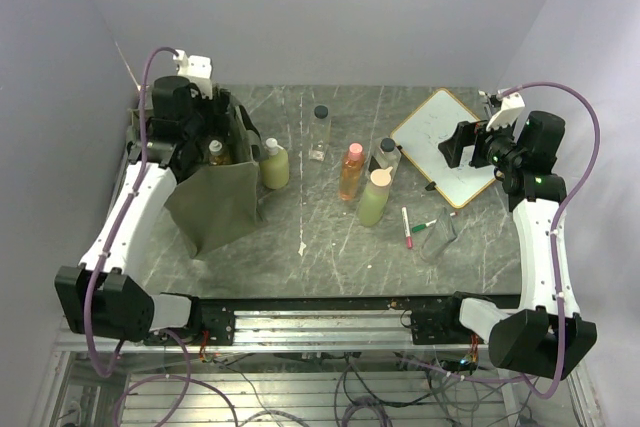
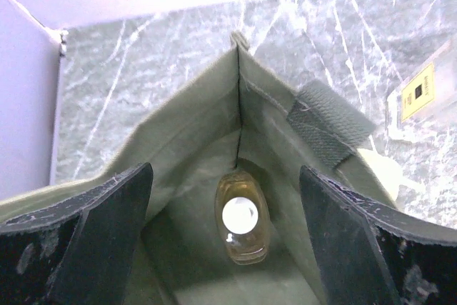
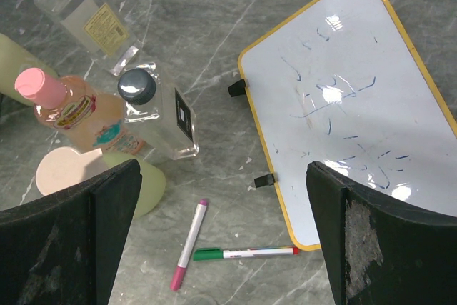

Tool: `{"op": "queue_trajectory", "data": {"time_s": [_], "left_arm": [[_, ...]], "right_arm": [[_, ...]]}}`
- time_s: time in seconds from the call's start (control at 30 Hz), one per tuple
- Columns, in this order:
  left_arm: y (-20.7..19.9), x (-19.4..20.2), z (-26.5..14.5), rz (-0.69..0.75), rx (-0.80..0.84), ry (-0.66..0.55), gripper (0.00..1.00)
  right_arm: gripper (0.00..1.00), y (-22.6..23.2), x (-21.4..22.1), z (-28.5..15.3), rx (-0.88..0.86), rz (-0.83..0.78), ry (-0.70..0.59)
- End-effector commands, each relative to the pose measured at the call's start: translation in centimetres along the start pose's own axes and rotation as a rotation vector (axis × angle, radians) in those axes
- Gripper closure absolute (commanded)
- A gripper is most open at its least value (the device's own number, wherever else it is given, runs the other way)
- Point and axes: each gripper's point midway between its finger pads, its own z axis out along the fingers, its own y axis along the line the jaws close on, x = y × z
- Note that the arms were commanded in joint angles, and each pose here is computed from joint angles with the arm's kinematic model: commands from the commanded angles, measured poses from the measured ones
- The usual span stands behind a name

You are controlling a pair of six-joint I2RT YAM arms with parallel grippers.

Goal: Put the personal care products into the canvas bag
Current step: Place the care product in the canvas bag.

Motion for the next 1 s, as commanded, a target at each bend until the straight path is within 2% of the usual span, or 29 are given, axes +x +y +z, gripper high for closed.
{"op": "queue_trajectory", "data": {"time_s": [0.0, 0.17, 0.33, 0.43, 0.63, 0.97], "left_arm": [[0.3, -4.7, -3.3, 0.057, 0.022, -0.125, 0.06], [-0.8, -7.4, -5.4, 0.066, 0.095, -0.184, 0.08], [-3.2, -9.0, -7.1, 0.134, 0.230, -0.217, 0.03], [-5.1, -9.1, -7.8, 0.205, 0.285, -0.202, 0.02], [-7.9, -9.1, -9.2, 0.282, 0.370, -0.217, 0.02], [-12.6, -8.3, -8.9, 0.421, 0.480, -0.210, 0.02]], "right_arm": [[0.00, 0.5, -1.0, -0.7, -0.005, -0.021, -0.028], [0.00, 0.5, -1.4, -0.7, -0.012, -0.020, -0.032], [0.00, 0.4, -1.8, -0.5, -0.015, -0.025, -0.032], [0.00, 0.1, -1.9, 0.0, -0.021, -0.036, -0.004], [0.00, -0.1, -3.2, 1.1, -0.041, -0.022, -0.030], [0.00, 0.5, -5.9, 3.8, -0.047, -0.069, -0.067]]}}
